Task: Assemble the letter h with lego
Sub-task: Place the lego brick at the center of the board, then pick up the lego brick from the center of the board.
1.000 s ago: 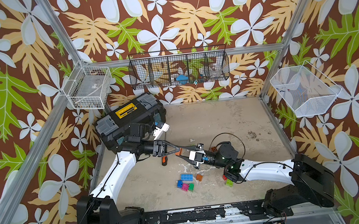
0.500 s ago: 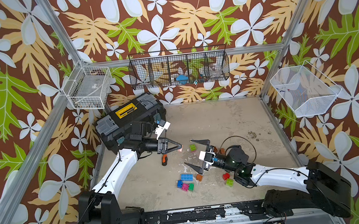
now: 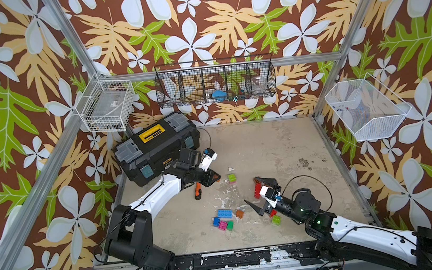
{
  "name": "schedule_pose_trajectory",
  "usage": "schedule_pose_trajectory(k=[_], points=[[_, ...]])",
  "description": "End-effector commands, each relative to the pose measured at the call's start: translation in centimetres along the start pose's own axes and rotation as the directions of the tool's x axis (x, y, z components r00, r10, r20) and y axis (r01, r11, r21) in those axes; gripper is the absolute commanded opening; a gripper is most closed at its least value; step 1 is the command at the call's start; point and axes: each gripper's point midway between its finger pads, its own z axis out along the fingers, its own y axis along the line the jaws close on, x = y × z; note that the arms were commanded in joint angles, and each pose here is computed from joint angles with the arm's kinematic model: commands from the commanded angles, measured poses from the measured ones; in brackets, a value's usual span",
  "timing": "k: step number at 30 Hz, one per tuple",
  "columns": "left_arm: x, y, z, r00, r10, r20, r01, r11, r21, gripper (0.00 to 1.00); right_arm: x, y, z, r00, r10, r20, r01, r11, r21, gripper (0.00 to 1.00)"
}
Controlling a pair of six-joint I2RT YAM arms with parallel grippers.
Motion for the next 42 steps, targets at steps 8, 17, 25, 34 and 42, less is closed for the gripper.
schedule_pose_trajectory(k=[8,17,25,34,42], points=[[4.0,6.3,4.7,0.950,0.081,-0.302,-0.184,0.926,-0.329,0.38,4.7,-1.9,-1.2,0.980,0.094,-0.177,-0.068,0.986,0.149,0.94],[4.0,4.9,5.4,0.952,0.091,-0.292,-0.168,0.954,-0.248,0.68,5.7,0.1,-0.1,0.971,0.065,-0.230,-0.058,0.998,0.039,0.92],[-0.3,5.7,-0.9,0.990,0.030,-0.140,-0.062,0.971,-0.230,0.74,5.8,8.2,2.4,0.932,-0.068,-0.355,-0.068,0.931,-0.359,0.84],[2.4,10.9,-9.8,0.988,-0.150,0.048,0.157,0.949,-0.275,0.78,6.1,16.3,6.4,0.907,-0.163,-0.389,-0.072,0.848,-0.526,0.78],[4.9,13.1,-11.8,0.967,-0.239,0.090,0.255,0.915,-0.314,0.78,8.5,17.2,9.1,0.868,-0.139,-0.477,-0.115,0.877,-0.466,0.64]])
